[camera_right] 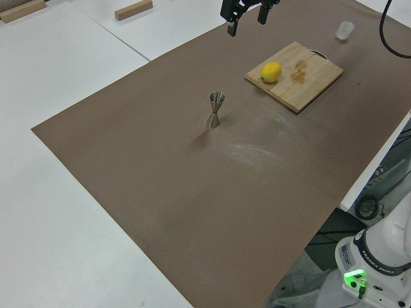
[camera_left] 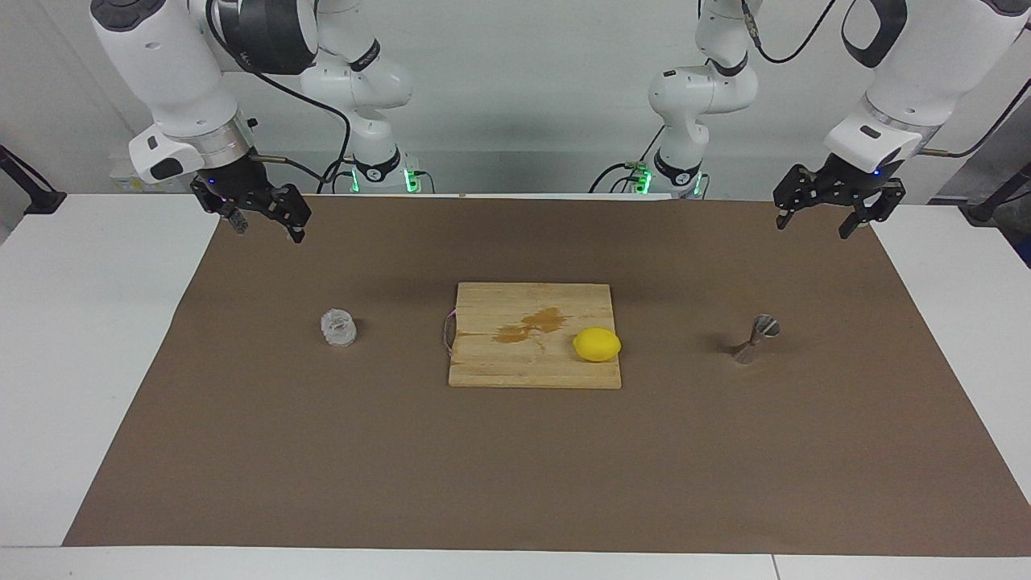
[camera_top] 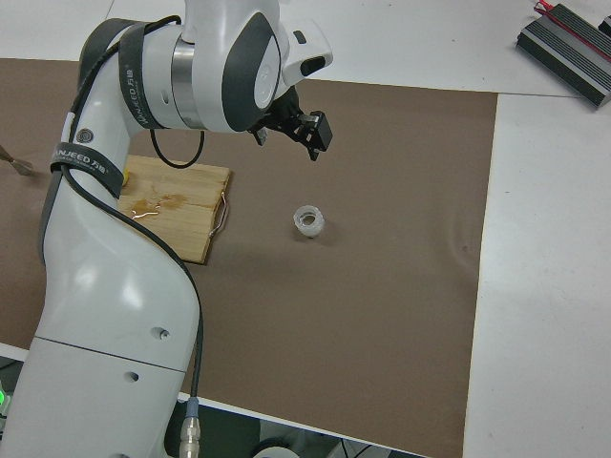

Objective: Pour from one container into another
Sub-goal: 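Close the left gripper around the small metal cup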

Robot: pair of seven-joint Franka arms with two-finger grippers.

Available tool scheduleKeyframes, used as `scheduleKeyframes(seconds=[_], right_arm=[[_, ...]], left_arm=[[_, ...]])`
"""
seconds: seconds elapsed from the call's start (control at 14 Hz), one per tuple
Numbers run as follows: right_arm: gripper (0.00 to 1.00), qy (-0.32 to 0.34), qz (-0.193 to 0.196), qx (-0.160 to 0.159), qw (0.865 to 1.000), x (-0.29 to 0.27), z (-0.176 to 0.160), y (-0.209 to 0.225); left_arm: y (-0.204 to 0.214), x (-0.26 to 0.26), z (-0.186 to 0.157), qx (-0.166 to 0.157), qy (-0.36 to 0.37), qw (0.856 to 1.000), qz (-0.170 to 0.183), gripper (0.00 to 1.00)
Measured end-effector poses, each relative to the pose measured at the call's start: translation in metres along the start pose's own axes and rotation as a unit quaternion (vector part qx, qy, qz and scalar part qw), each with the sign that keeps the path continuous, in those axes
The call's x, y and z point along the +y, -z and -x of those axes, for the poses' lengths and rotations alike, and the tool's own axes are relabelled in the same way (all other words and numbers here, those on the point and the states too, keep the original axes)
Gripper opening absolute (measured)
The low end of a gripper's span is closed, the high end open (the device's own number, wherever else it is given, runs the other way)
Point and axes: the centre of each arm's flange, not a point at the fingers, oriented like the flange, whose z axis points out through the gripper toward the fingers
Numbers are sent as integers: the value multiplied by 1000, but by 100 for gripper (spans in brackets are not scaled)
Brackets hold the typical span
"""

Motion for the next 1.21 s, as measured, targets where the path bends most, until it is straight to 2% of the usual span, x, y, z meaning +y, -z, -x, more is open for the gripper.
scheduleKeyframes(seconds=[0.78, 1.21], right_arm=[[100, 0, 0, 0, 1000, 0, 0, 0], [100, 0, 0, 0, 1000, 0, 0, 0]], left_arm=[[-4, 0, -2, -4, 2, 1000, 3, 100], [-25, -9, -10, -23, 97, 995, 7, 100]])
